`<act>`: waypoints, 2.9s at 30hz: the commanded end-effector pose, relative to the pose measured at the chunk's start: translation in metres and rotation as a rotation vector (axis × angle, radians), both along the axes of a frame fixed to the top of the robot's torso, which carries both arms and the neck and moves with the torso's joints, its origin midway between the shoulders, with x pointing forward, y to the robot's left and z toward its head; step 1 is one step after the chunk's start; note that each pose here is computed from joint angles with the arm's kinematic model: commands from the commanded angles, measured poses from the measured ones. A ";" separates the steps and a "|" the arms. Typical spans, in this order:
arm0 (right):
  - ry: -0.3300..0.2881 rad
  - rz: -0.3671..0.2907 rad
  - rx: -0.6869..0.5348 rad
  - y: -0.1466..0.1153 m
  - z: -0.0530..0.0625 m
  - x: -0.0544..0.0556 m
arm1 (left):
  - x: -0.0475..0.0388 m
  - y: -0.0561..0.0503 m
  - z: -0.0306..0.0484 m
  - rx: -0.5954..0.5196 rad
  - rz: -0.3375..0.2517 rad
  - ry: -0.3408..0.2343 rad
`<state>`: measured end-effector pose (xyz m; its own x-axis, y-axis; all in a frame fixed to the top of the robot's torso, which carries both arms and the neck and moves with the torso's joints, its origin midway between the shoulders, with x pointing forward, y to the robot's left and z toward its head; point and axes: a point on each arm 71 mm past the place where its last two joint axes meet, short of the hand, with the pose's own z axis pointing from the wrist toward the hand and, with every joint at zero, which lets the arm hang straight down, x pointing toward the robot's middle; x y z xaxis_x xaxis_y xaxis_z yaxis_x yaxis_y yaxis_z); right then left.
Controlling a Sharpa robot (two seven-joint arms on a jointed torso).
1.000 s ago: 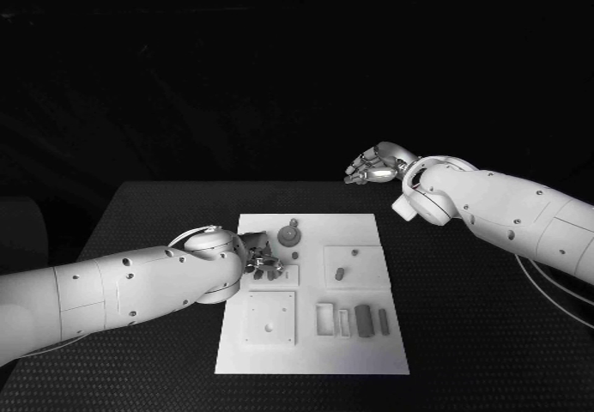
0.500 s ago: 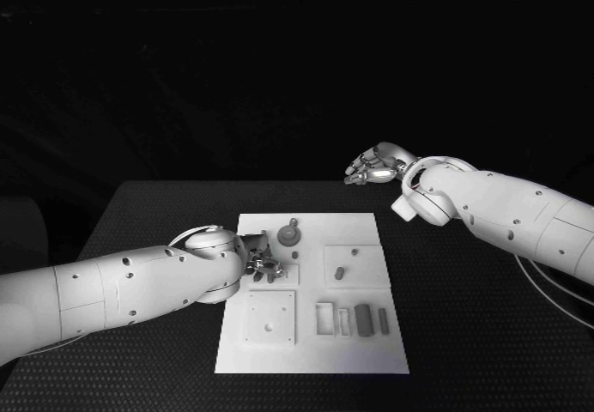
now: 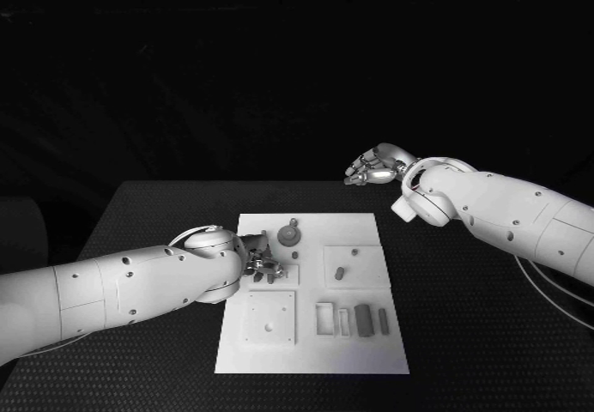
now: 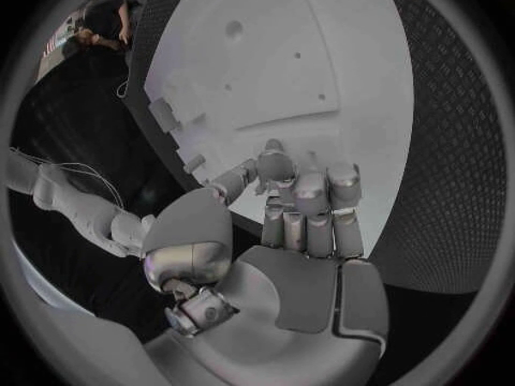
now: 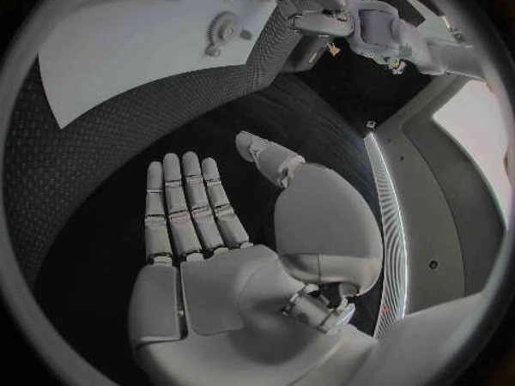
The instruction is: Assemble the parts on the task board
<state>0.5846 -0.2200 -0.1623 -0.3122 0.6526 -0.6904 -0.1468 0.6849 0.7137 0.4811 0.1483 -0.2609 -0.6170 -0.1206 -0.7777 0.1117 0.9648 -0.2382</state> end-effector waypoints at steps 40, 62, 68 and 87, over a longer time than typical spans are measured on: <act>0.004 0.013 -0.005 0.001 -0.001 0.000 | -0.0013 0.013 -0.0073 -0.030 0.060 0.082; 0.006 0.013 -0.005 0.000 -0.002 -0.001 | -0.0011 0.010 -0.0119 0.037 0.023 0.151; 0.005 0.014 -0.005 0.002 -0.002 0.000 | -0.0005 0.006 -0.0104 0.065 0.006 0.122; 0.009 0.015 -0.006 0.002 -0.003 0.000 | -0.0006 0.002 -0.0102 0.054 -0.007 0.125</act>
<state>0.5850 -0.2195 -0.1641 -0.3150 0.6520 -0.6897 -0.1437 0.6855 0.7137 0.4848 0.1495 -0.2642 -0.6750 -0.1007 -0.7309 0.0861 0.9731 -0.2136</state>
